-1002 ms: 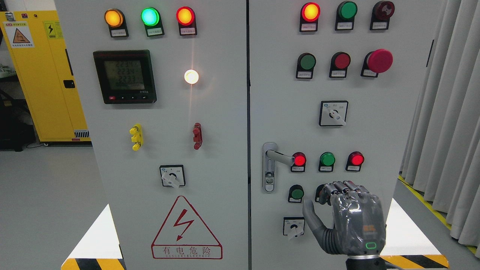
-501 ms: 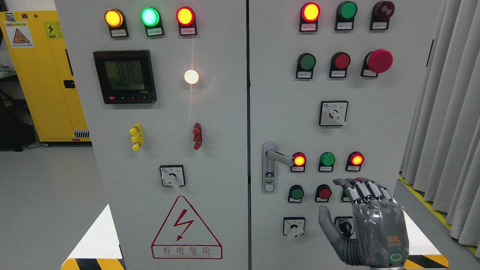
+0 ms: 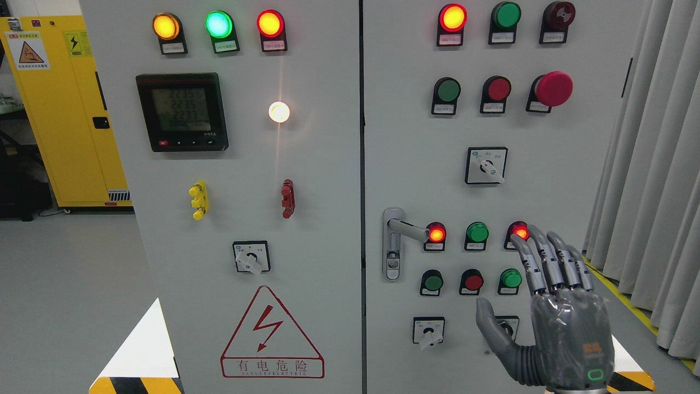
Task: Release door handle
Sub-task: 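Open the right hand and pull it away from the handle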
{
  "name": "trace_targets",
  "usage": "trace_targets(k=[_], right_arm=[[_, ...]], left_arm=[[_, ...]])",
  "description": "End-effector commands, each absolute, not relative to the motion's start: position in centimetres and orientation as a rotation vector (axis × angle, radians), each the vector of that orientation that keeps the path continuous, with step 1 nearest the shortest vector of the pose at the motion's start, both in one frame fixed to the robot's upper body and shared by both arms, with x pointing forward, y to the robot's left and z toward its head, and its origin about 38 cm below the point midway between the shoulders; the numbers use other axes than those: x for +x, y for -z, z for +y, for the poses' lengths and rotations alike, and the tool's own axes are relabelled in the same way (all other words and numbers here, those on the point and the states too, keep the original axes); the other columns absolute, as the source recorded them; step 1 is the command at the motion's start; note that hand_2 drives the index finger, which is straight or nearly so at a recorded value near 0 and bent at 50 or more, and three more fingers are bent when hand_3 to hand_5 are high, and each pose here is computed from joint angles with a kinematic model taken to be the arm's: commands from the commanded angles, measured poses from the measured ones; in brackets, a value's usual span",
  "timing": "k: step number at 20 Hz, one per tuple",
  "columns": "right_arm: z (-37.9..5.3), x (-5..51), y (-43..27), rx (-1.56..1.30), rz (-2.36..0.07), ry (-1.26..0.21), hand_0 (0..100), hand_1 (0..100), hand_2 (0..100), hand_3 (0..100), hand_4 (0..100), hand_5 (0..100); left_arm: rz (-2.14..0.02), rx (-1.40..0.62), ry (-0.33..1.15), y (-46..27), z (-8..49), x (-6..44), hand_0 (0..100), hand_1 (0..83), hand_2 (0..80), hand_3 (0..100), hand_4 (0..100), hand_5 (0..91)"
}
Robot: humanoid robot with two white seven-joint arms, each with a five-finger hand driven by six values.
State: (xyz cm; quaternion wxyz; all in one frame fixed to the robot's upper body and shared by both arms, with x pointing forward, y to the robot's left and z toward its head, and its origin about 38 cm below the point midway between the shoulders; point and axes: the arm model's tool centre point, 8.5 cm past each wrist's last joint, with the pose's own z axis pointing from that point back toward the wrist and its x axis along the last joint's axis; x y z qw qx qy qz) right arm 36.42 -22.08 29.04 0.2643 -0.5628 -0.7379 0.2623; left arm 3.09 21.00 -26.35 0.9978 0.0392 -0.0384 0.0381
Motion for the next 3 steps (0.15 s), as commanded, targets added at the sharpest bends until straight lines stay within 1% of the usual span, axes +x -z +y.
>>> trace_targets(k=[1,3], right_arm=[[-21.77,36.28,-29.65,-1.522,-2.022,-0.709,44,24,0,0,0,0],[-21.52,36.29,-29.82,-1.487,-2.052,-0.693,43,24,0,0,0,0]], left_arm=[[-0.089,0.076,-0.078,26.35,20.95,3.52,12,55.6,0.0,0,0,0.0],[-0.089,0.076,-0.076,26.35,20.95,3.52,12,55.6,0.0,0,0,0.0]])
